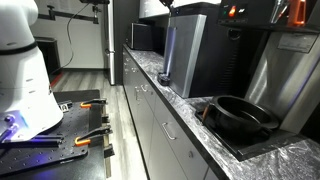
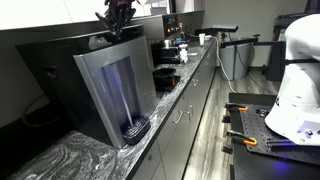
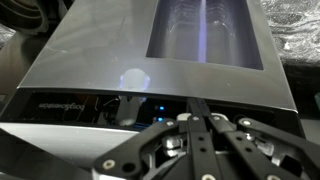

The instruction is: Open the tap dispenser

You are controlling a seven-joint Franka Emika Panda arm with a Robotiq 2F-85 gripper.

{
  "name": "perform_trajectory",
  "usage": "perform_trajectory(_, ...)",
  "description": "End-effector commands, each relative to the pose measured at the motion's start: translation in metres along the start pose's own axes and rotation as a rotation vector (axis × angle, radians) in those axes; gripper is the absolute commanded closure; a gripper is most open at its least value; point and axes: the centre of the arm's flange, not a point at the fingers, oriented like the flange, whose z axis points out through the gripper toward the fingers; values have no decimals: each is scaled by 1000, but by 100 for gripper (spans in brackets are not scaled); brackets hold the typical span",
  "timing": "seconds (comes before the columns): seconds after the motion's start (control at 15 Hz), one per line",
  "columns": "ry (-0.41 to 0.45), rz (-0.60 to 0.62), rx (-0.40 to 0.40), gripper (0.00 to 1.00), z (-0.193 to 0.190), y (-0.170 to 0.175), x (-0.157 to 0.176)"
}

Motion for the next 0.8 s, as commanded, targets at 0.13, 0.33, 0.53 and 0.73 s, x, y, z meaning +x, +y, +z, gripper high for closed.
perform_trajectory(0.13, 15, 2, -2, 100, 0, -2, 4)
perform_trajectory(0.33, -56, -25, 13, 100, -11, -5, -5)
perform_trajectory(0.53, -136, -47, 25, 100, -24, -12, -21)
perform_trajectory(0.73, -193, -57, 22, 100, -39, -16, -35)
